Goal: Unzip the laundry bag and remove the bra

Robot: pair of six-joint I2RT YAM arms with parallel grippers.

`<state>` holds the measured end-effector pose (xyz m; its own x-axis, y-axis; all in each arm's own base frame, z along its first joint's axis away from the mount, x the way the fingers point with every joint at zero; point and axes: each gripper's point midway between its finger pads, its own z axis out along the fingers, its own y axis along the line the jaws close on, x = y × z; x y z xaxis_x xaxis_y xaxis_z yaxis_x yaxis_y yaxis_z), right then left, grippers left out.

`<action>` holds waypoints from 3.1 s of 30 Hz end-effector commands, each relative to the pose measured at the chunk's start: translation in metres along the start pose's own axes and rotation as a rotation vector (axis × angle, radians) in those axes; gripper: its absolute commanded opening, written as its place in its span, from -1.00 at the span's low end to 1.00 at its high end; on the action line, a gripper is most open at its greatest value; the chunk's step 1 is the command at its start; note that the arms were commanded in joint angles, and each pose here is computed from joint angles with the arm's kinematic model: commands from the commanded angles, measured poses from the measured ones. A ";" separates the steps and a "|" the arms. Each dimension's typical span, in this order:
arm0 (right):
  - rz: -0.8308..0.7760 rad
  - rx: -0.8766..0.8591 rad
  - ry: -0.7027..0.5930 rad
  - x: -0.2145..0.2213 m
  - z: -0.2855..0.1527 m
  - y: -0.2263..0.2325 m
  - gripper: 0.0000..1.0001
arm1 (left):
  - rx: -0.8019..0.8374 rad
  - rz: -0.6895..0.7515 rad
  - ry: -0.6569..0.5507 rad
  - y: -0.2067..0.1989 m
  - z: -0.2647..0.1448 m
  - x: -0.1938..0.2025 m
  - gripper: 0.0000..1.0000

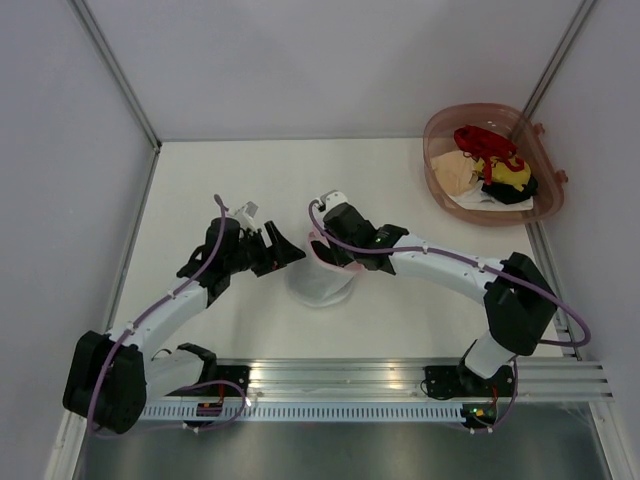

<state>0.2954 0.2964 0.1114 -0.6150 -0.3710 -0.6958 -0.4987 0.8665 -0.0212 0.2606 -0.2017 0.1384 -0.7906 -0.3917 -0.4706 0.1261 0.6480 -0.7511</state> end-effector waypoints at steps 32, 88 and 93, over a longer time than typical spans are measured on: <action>0.259 0.149 -0.210 -0.022 -0.053 -0.038 -0.99 | 0.050 0.256 0.185 -0.059 0.058 -0.030 0.28; 0.391 -0.125 -0.269 -0.018 -0.004 0.006 0.23 | -0.118 0.371 0.283 -0.015 0.033 0.025 -0.95; 0.367 -0.120 -0.217 -0.005 0.024 0.009 0.23 | -0.125 0.370 0.278 -0.013 0.032 0.025 -0.95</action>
<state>0.2957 0.2974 0.0919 -0.6559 0.0447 -0.7535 -0.3034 0.8985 0.3174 0.2579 -0.2336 0.1075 -0.8598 0.0765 -0.5049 0.3436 0.8181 -0.4612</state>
